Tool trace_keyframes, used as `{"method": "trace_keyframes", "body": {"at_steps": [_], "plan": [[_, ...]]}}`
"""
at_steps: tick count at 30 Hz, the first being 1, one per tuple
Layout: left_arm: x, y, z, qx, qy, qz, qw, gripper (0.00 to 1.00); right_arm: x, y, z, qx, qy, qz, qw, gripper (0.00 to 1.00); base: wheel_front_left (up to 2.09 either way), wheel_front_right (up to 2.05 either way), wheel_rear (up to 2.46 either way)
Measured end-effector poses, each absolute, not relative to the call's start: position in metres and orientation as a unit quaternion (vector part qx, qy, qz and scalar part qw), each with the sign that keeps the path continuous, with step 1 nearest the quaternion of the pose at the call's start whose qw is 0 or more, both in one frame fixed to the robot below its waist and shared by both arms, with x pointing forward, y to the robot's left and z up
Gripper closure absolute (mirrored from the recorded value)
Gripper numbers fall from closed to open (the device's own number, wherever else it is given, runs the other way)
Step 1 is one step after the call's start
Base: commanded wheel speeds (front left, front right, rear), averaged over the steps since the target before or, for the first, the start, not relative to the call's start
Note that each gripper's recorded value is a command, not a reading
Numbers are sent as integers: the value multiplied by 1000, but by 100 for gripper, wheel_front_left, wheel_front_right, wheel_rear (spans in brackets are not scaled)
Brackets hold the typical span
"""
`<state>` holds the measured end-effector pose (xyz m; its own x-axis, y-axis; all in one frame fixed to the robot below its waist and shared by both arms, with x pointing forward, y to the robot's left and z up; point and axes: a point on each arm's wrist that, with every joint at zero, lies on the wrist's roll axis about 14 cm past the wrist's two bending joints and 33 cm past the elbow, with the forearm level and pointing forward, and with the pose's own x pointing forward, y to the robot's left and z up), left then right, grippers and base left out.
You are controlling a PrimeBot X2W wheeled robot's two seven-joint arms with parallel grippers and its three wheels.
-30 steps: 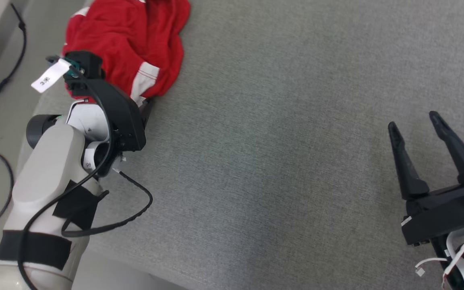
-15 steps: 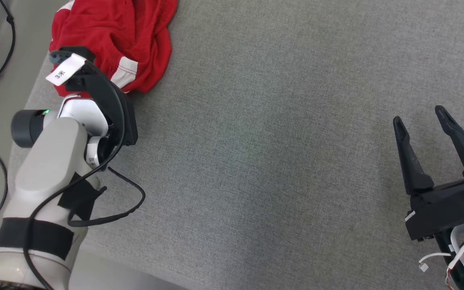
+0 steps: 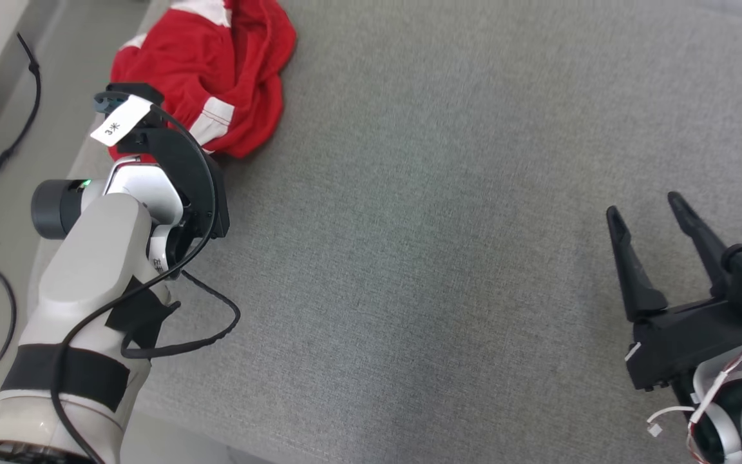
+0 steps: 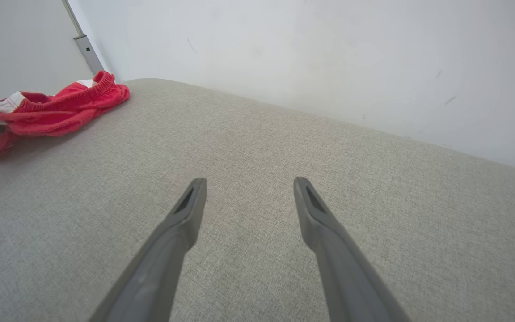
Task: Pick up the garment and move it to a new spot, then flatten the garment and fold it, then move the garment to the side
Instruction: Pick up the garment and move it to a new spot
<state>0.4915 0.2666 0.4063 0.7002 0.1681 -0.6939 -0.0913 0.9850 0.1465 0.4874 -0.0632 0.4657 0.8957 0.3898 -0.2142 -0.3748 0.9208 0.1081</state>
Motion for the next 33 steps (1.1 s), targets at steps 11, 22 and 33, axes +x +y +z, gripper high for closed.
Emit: {"method": "trace_keyframes", "body": {"at_steps": [11, 22, 33], "plan": [[506, 228, 473, 44, 286, 7, 957, 100, 469, -55, 495, 77, 88, 184, 976, 0, 0, 0, 0], [515, 166, 556, 104, 173, -86, 976, 100, 445, -71, 525, 96, 47, 147, 983, 0, 0, 0, 0], [505, 74, 618, 131, 66, -200, 969, 100, 408, -113, 538, 98, 22, 87, 991, 0, 0, 0, 0]]}}
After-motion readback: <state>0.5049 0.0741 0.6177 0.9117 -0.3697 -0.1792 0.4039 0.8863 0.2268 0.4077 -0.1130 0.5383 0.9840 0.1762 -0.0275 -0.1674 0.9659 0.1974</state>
